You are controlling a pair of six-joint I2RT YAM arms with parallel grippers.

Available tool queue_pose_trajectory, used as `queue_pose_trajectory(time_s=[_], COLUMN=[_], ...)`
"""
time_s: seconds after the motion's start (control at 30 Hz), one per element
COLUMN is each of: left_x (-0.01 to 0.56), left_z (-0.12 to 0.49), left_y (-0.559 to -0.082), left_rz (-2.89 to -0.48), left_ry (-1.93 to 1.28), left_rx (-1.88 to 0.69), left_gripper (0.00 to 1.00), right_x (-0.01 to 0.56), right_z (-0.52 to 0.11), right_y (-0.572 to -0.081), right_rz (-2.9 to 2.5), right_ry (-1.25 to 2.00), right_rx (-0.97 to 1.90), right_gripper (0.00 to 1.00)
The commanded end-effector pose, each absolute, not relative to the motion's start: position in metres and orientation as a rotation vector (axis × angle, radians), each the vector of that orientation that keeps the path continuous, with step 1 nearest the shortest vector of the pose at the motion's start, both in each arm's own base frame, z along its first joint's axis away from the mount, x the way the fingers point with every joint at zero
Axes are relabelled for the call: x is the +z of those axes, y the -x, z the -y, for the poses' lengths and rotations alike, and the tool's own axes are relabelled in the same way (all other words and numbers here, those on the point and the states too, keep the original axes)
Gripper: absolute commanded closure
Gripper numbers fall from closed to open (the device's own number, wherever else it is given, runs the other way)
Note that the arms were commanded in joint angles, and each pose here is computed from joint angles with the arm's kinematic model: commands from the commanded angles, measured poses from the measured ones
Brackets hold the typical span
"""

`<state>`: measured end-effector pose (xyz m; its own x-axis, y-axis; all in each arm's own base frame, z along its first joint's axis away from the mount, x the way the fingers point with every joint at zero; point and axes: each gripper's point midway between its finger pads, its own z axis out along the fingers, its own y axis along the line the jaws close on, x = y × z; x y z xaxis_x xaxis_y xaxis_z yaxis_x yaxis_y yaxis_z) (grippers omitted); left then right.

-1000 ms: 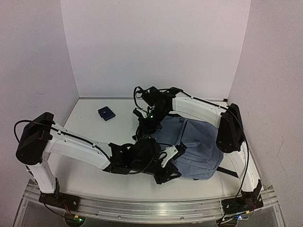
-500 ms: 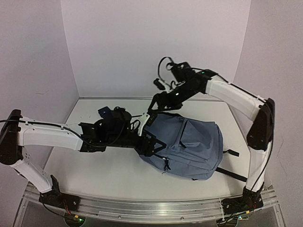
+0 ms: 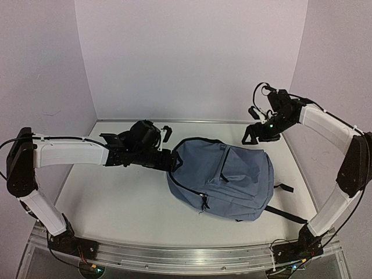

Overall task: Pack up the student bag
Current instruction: Zip the student bag at the center of the board, then adjust the student bag at the center of the board.

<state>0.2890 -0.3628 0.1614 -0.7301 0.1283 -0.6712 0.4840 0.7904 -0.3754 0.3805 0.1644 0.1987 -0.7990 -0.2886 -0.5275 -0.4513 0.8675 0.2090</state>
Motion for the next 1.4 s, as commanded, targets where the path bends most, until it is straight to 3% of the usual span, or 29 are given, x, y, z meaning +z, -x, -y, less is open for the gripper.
queue_pose_trajectory(time_s=[0.0,0.27,0.53,0.77,0.93,1.03,1.2,1.27,1.37], left_x=[0.135,0.104,0.115,0.123,0.126,0.123,0.115,0.109,0.103], left_z=[0.35,0.333,0.321,0.334,0.346,0.351,0.354,0.352,0.345], left_y=[-0.285,-0.298,-0.339,-0.38,-0.396,-0.402,-0.392,-0.379,-0.356], left_rz=[-2.444,-2.534,-2.514,-2.519,-2.509,-2.511,-2.536,-2.545,-2.554], left_ry=[-0.316,-0.228,-0.227,-0.321,-0.38,-0.409,-0.435,-0.431,-0.412], left_rx=[-0.674,-0.564,-0.588,-0.696,-0.716,-0.728,-0.79,-0.832,-0.881], left_gripper=[0.22,0.27,0.26,0.2,0.2,0.28,0.75,0.86,0.95], right_x=[0.168,0.131,0.136,0.158,0.147,0.138,0.122,0.118,0.118], right_z=[-0.14,-0.14,-0.147,-0.133,-0.121,-0.123,-0.142,-0.144,-0.148], right_y=[-0.382,-0.371,-0.349,-0.331,-0.312,-0.303,-0.289,-0.295,-0.313], right_rz=[-2.595,-2.718,-2.741,-2.707,-2.766,-2.808,-2.89,-2.899,-2.888], right_ry=[0.634,0.616,0.579,0.525,0.53,0.552,0.585,0.59,0.601], right_rx=[0.299,0.357,0.47,0.399,0.345,0.378,0.574,0.579,0.574], right_gripper=[0.06,0.1,0.11,0.02,0.02,0.05,0.17,0.21,0.23])
